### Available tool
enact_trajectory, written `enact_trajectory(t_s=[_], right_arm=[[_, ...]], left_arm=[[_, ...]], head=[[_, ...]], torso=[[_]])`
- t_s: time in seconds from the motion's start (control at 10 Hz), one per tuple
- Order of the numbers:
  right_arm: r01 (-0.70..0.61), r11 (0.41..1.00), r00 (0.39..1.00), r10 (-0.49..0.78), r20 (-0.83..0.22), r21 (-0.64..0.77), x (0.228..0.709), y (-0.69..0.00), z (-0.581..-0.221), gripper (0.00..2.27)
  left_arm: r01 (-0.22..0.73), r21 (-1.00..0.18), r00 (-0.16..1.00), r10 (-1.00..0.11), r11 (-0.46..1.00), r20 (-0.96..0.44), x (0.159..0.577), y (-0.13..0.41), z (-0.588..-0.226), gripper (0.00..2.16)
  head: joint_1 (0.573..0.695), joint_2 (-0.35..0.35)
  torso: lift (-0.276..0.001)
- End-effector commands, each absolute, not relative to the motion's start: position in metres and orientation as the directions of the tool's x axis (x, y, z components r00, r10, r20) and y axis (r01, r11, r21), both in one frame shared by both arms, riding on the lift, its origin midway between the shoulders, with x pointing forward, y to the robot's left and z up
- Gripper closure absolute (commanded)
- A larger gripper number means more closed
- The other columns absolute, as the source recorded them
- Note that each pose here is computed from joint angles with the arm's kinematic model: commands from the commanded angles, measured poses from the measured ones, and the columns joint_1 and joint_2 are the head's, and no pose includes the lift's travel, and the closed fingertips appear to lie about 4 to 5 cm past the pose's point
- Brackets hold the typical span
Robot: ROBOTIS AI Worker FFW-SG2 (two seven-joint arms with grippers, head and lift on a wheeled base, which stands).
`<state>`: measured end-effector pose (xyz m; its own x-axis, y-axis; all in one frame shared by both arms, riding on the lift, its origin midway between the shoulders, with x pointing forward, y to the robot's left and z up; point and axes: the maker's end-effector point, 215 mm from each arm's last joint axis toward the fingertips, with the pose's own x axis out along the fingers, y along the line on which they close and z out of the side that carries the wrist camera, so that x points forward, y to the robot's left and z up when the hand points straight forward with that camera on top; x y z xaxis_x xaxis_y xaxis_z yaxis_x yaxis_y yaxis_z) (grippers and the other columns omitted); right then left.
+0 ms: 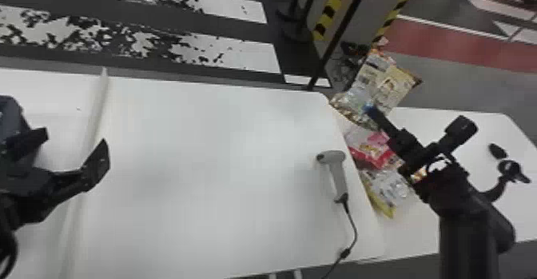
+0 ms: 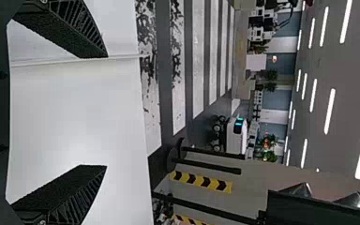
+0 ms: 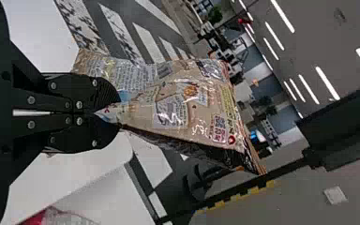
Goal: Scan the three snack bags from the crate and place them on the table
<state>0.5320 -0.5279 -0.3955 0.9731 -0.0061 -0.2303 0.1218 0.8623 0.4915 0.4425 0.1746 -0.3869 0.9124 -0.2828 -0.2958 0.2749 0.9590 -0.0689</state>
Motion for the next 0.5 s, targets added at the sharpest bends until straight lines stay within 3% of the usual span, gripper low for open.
enact_trajectory(t_s=[0.0,0.2,0.4], right_arm=[[0.232,0.859,0.967,-0.154,-0.200,0.457,0.536,-0.582,-0.395,2.25],[0.411,0.808,0.911,-0.352,-0.213,0.422,0.520,-0.650,-0.406,2.25],[0.530,0.752,0.848,-0.464,-0.256,0.392,0.498,-0.692,-0.422,2.25]], left_arm=[[0.275,-0.074,0.913,-0.284,0.959,-0.293,0.443,0.173,-0.389,0.02],[0.274,-0.081,0.911,-0.286,0.958,-0.296,0.443,0.173,-0.394,0.02],[0.282,-0.086,0.911,-0.295,0.956,-0.288,0.447,0.167,-0.398,0.02]], head=[[0.695,-0.350],[0.695,-0.350],[0.695,-0.350]], torso=[[-0.062],[-0.062],[-0.062]])
